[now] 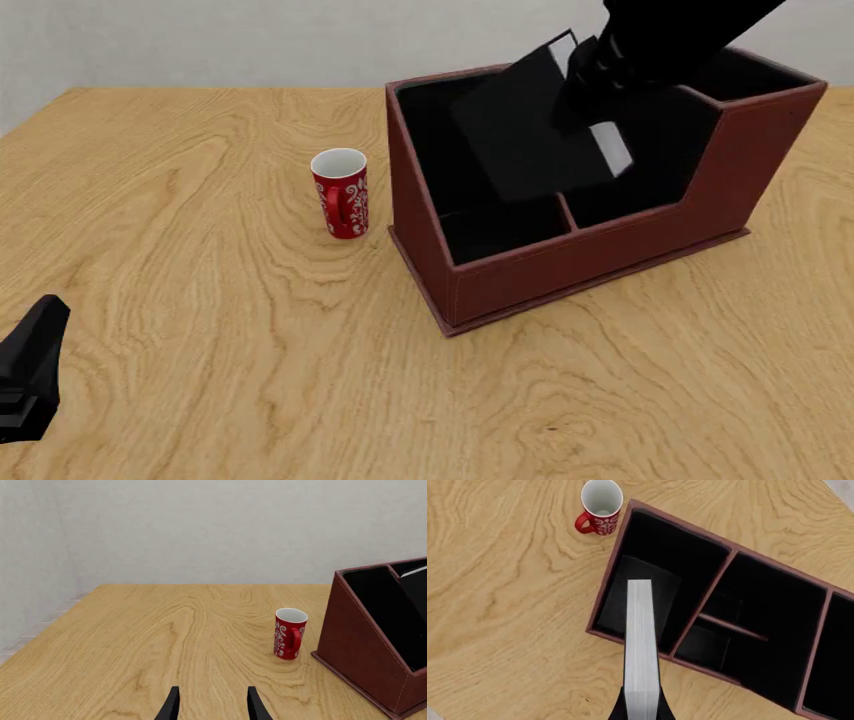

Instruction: Pick up the book and place it in the left compartment of the caddy.

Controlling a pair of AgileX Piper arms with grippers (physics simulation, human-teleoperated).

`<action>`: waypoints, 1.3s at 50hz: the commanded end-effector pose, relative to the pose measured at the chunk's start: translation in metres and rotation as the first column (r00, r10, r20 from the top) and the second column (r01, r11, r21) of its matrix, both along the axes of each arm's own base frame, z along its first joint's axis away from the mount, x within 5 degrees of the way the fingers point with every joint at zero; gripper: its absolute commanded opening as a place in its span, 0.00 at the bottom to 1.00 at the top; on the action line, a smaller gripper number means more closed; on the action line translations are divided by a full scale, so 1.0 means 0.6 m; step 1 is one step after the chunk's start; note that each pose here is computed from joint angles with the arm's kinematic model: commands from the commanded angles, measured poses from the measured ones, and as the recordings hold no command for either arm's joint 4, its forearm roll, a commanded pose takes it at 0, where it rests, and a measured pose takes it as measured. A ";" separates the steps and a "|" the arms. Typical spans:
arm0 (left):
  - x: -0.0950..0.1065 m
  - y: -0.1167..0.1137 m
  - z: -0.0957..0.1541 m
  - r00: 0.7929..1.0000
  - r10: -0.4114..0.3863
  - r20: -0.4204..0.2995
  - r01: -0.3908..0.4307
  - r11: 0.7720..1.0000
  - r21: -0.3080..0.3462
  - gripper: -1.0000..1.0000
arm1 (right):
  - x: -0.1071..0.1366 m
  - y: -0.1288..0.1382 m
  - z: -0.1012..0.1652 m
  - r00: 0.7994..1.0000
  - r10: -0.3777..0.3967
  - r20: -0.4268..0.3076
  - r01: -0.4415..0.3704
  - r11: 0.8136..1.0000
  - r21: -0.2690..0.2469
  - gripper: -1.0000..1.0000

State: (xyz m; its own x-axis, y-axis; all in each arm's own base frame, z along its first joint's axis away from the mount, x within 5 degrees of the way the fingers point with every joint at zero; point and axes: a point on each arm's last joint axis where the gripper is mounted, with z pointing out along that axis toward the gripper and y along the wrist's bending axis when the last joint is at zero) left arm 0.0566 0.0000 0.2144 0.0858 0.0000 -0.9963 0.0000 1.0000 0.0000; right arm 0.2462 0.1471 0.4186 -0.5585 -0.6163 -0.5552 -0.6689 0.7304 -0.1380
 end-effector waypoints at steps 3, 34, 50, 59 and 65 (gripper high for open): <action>0.000 0.000 0.000 1.000 0.000 0.000 0.000 1.000 0.000 1.00 | 0.013 0.003 0.004 1.000 -0.022 0.002 0.021 1.000 0.011 0.00; 0.000 0.000 0.000 1.000 0.000 0.000 0.000 1.000 0.000 1.00 | 0.041 0.027 -0.017 0.999 -0.019 -0.033 0.019 1.000 -0.003 0.00; 0.000 0.000 0.000 1.000 0.000 0.000 0.000 1.000 0.000 1.00 | 0.062 0.024 -0.025 0.998 -0.043 -0.044 0.043 0.999 -0.011 0.00; 0.000 0.000 0.000 1.000 0.000 0.000 0.000 1.000 0.000 1.00 | 0.071 0.028 -0.034 0.997 -0.048 -0.053 0.047 0.999 -0.014 0.00; 0.000 0.000 0.000 1.000 0.000 0.000 0.000 1.000 0.000 1.00 | 0.077 0.030 -0.038 0.997 -0.053 -0.054 0.052 0.999 -0.014 0.00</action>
